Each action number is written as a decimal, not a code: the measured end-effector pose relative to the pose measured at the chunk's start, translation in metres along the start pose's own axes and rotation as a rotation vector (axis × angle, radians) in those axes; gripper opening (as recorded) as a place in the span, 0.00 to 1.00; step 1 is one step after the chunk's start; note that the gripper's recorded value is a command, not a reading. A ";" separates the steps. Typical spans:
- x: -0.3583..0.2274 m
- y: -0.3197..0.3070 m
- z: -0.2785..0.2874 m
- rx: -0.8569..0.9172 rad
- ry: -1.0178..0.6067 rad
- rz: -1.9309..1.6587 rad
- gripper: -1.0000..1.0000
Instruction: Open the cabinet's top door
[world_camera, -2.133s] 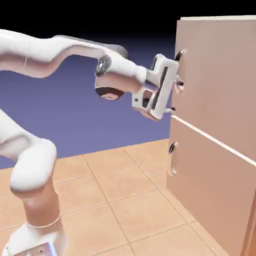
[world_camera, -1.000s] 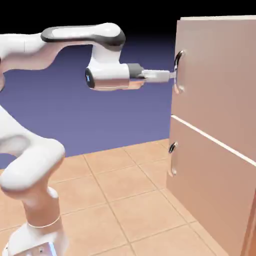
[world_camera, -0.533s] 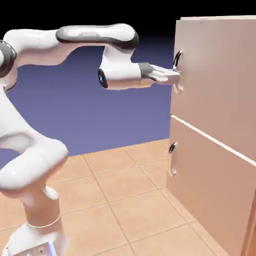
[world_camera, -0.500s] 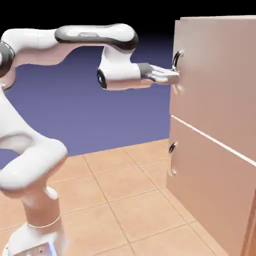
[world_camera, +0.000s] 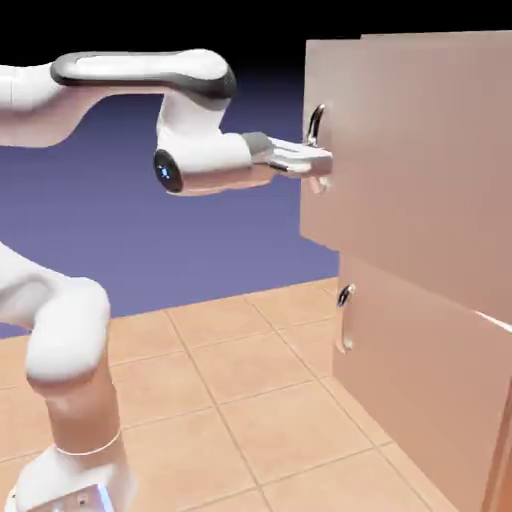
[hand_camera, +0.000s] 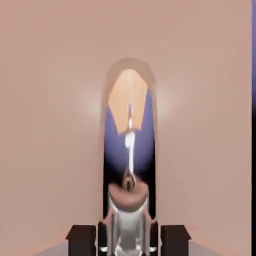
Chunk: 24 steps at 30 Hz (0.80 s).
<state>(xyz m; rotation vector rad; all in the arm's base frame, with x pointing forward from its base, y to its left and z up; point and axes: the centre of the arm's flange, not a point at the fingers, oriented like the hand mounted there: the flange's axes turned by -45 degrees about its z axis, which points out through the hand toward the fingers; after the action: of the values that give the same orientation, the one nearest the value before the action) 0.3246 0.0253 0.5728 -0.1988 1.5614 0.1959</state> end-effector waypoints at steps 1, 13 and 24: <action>0.000 -0.003 -0.007 -0.017 0.000 0.000 0.00; 0.000 -0.031 -0.067 -0.171 0.000 0.000 0.00; 0.000 -0.063 -0.115 -0.305 0.001 -0.003 0.00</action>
<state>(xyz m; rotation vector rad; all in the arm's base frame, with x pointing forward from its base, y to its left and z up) 0.2290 -0.0642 0.5726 -0.4395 1.5270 0.4323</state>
